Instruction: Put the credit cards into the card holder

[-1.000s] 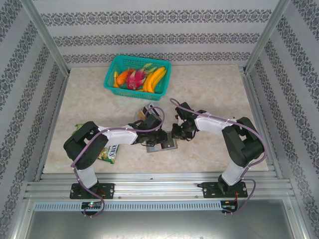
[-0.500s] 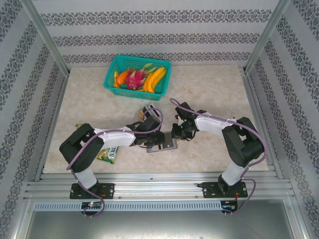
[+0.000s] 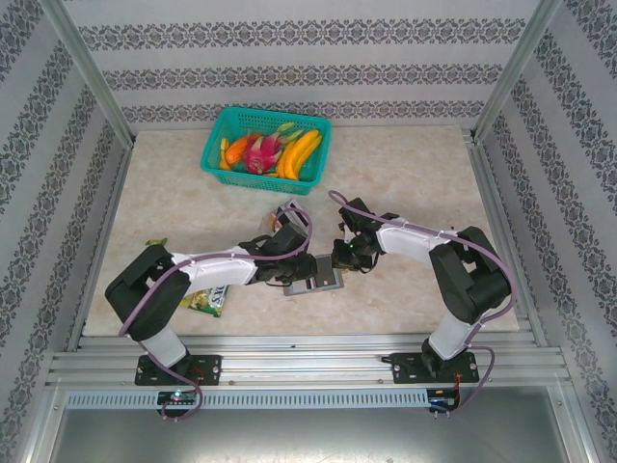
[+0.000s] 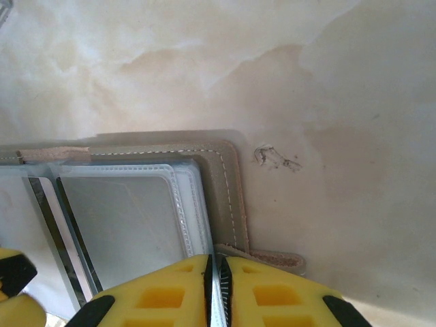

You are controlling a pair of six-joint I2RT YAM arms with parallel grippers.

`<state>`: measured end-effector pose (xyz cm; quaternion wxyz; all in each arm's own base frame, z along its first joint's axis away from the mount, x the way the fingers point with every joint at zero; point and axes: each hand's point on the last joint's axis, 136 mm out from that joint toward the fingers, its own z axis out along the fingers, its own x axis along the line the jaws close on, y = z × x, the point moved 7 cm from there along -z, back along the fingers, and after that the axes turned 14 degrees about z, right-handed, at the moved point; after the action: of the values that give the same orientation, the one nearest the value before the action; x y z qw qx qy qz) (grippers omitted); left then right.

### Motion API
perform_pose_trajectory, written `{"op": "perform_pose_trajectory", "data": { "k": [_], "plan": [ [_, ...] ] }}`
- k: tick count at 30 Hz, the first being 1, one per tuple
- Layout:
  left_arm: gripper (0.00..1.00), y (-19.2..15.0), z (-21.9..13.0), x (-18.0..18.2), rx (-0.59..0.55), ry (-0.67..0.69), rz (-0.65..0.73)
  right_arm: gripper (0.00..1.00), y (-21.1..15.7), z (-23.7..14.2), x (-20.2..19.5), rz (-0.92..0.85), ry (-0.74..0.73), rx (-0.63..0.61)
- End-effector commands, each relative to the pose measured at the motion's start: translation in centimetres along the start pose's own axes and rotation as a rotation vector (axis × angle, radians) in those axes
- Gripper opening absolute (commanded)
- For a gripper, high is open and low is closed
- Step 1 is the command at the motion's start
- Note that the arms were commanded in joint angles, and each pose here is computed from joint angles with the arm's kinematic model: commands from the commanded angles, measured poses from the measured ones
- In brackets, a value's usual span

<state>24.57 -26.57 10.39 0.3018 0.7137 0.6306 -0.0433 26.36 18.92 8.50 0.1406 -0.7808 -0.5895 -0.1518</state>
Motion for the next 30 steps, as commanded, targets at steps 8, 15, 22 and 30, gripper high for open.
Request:
{"op": "perform_pose_trajectory", "data": {
  "k": [8, 15, 22, 30],
  "plan": [
    [0.37, 0.5, 1.5, -1.9, 0.028, -0.092, 0.038, 0.16, -0.3, 1.1, -1.7, 0.031, -0.094, 0.012],
    [0.35, -0.4, 1.6, -0.3, 0.051, 0.002, 0.015, 0.16, -0.1, 0.8, -1.5, 0.027, -0.091, 0.005],
    [0.37, 0.6, -0.6, -1.5, -0.009, -0.049, 0.057, 0.17, 0.1, -1.0, -0.2, 0.001, -0.034, -0.043],
    [0.40, 1.2, -3.4, -0.8, -0.092, 0.023, 0.056, 0.22, -0.1, -3.7, 1.0, -0.039, 0.044, -0.096]
  ]
}}
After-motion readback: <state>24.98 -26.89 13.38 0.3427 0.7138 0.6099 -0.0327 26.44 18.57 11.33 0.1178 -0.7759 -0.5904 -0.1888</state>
